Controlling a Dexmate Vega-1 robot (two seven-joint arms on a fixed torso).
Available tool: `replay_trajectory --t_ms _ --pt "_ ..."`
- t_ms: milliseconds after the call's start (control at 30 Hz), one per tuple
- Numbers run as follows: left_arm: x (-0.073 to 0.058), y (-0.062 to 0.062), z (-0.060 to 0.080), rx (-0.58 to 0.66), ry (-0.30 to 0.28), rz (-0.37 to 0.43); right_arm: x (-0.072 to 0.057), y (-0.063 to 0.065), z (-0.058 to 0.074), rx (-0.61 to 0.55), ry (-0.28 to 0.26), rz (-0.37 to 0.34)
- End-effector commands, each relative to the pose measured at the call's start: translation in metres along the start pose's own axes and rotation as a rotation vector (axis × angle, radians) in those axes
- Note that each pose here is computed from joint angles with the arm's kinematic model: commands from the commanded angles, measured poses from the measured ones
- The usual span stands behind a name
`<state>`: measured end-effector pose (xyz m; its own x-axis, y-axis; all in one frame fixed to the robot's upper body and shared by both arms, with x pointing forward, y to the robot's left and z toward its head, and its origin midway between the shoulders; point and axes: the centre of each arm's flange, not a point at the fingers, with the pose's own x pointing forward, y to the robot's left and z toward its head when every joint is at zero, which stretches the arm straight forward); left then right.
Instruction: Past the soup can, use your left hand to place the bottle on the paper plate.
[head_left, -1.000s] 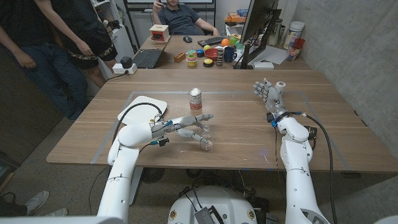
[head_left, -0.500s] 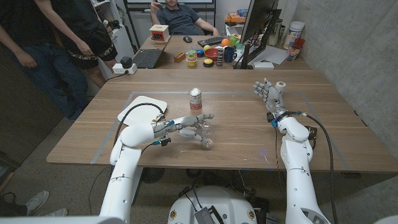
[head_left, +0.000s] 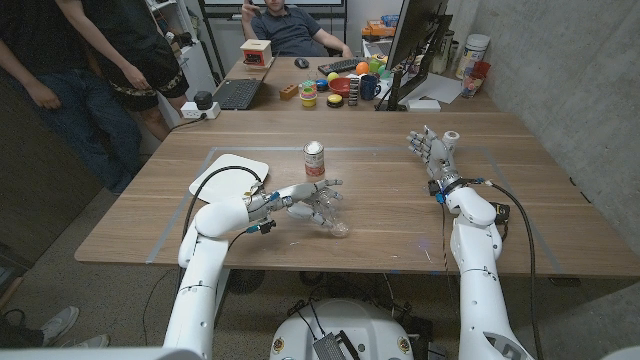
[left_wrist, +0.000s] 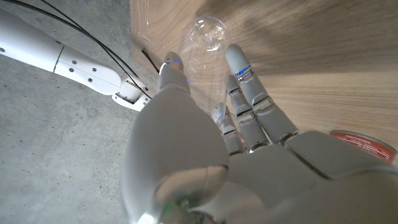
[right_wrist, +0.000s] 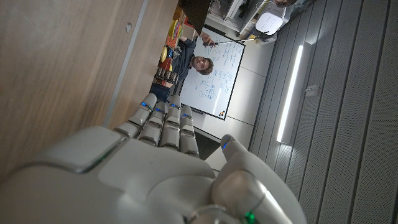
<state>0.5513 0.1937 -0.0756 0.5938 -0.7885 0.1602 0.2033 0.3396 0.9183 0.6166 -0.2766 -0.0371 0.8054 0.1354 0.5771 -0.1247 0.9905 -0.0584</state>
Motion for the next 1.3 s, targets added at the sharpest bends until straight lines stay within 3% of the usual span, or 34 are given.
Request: replay_trajectory --t_ms 33,733,1000,1300 --pt "-0.004 0.002 0.0 -0.024 -0.022 0.079 0.001 0.0 0.001 -0.006 -0.002 0.004" --pt "-0.016 0.007 0.008 -0.038 -0.005 0.12 -0.004 -0.001 0.0 -0.012 -0.003 0.014" --pt "-0.028 0.013 0.014 -0.007 0.031 0.136 -0.004 0.0 0.0 -0.014 -0.009 0.026" --pt "-0.047 0.019 0.015 0.007 0.059 0.225 -0.002 0.003 0.002 -0.021 -0.02 0.043"
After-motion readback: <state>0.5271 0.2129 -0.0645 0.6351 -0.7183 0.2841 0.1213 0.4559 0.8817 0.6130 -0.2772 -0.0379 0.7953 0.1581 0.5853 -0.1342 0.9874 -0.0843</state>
